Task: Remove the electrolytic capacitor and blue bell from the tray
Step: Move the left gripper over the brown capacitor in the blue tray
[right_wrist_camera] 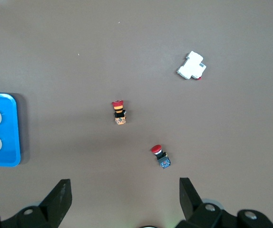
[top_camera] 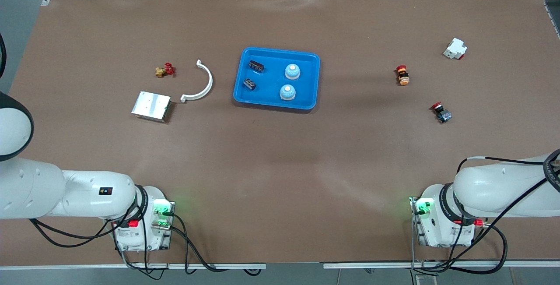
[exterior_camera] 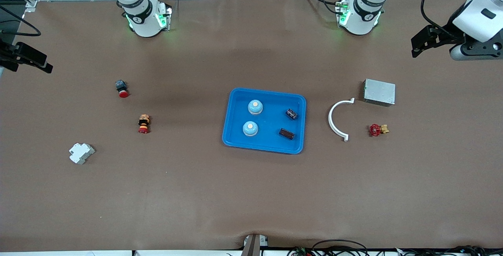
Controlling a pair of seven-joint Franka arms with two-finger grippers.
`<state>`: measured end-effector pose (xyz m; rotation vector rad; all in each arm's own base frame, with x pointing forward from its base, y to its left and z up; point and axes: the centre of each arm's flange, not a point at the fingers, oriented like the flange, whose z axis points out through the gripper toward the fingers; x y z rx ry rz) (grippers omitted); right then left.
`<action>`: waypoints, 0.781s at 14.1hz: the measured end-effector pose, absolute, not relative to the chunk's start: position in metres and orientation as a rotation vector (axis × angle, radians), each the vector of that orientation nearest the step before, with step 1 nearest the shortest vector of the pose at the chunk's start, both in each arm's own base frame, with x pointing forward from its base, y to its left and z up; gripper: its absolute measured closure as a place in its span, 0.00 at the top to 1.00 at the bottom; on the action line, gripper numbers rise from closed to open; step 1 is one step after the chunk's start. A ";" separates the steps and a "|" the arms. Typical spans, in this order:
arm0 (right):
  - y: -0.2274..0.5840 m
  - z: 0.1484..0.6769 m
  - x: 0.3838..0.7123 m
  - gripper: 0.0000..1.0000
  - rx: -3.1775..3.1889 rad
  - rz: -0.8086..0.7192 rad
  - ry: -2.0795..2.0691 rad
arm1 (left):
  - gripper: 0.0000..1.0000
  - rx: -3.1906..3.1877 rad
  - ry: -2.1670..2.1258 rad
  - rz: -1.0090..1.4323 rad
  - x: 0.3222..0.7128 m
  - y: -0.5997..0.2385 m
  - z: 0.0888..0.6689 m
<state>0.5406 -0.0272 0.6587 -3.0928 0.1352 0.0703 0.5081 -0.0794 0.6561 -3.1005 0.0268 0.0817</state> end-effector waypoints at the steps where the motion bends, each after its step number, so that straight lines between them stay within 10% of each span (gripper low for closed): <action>1: -0.027 0.659 0.541 1.00 -3.093 0.070 0.135 | 1.00 -3.101 0.026 0.081 0.508 -0.079 0.656; 11: -0.028 0.659 0.540 1.00 -3.095 0.068 0.046 | 1.00 -3.065 -0.148 0.319 0.543 -0.097 0.577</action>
